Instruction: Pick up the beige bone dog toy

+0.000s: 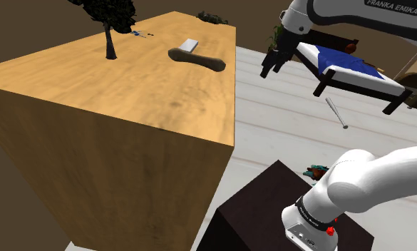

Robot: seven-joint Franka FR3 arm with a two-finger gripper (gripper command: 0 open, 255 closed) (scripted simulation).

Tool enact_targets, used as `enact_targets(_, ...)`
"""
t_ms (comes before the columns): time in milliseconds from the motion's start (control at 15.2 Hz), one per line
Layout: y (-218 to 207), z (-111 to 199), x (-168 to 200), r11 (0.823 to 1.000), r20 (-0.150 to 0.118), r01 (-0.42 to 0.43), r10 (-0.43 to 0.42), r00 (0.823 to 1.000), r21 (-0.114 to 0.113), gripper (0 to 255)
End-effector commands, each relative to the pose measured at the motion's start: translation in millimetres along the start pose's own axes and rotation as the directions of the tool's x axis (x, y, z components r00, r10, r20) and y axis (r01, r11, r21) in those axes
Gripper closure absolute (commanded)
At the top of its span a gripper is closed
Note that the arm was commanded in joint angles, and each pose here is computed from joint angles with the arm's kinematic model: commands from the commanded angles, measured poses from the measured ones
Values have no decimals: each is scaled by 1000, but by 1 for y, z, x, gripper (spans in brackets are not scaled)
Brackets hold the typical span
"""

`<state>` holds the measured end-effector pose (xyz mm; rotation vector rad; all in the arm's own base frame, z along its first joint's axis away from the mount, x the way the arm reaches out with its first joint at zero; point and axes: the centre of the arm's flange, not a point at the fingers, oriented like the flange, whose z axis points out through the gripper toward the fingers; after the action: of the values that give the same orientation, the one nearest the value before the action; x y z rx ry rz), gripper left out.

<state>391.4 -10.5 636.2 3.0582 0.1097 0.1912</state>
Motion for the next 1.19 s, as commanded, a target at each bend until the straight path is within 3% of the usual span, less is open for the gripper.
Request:
enact_targets(0,-10,0,27,998,-1,62,-62,998,6,0)
enact_targets(264,-34,-2,74,984,-3,180,-180,984,18,0)
enact_targets(528,-62,-6,117,955,-7,295,-295,955,29,0)
enact_targets(792,-96,-9,156,913,-13,407,-407,913,40,0)
enact_targets(1122,-144,-14,199,841,-21,538,-537,843,53,0)
